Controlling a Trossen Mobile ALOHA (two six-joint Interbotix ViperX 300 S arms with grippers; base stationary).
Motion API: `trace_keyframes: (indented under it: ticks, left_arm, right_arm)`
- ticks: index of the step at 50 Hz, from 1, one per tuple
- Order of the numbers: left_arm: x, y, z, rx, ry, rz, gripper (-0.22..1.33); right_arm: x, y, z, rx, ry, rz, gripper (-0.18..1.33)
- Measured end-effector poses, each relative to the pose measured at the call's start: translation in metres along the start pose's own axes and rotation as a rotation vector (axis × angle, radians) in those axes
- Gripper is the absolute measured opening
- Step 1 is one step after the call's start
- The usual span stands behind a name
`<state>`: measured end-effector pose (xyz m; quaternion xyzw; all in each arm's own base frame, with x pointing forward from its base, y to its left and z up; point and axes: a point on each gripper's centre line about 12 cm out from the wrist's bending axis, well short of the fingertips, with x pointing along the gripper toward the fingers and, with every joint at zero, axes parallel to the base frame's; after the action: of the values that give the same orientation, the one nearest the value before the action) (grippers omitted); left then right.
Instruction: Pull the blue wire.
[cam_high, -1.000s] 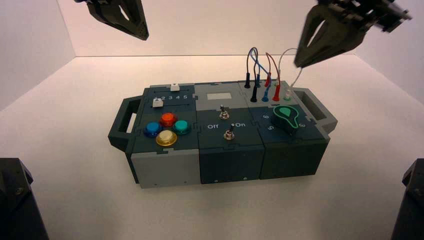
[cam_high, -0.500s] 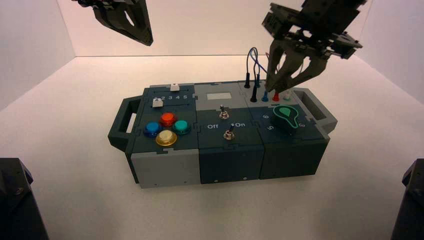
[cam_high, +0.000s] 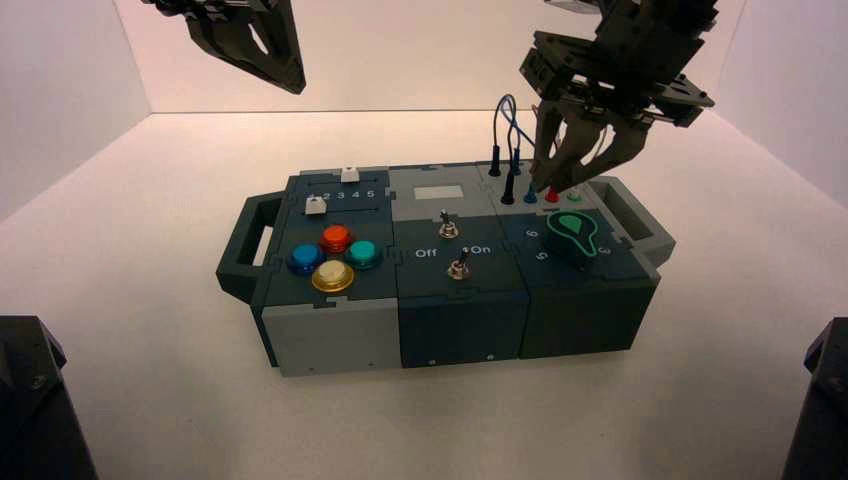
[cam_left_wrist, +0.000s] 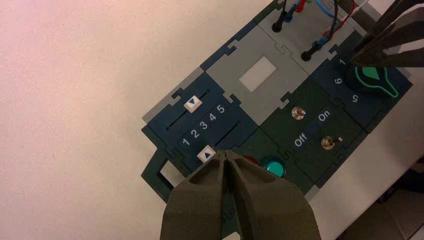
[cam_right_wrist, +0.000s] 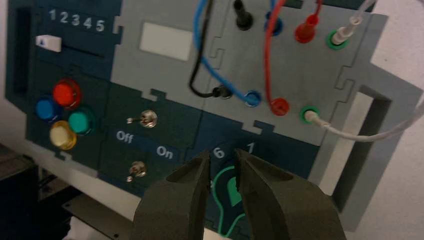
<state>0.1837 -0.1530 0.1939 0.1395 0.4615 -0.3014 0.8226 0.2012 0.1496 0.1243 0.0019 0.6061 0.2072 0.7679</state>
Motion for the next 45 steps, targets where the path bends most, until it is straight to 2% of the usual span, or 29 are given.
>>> trace_keyframes:
  ticks: [36,45]
  left_arm:
    - [-0.002,0.000,0.003,0.006,-0.008,0.001,-0.16]
    - [-0.002,0.000,0.003,0.008,-0.006,0.001,-0.16]
  right_arm:
    - [0.015,-0.004,0.019,-0.010,-0.004,-0.030,0.56]
    - [0.016,-0.012,0.023,0.009,-0.007,-0.044,0.56]
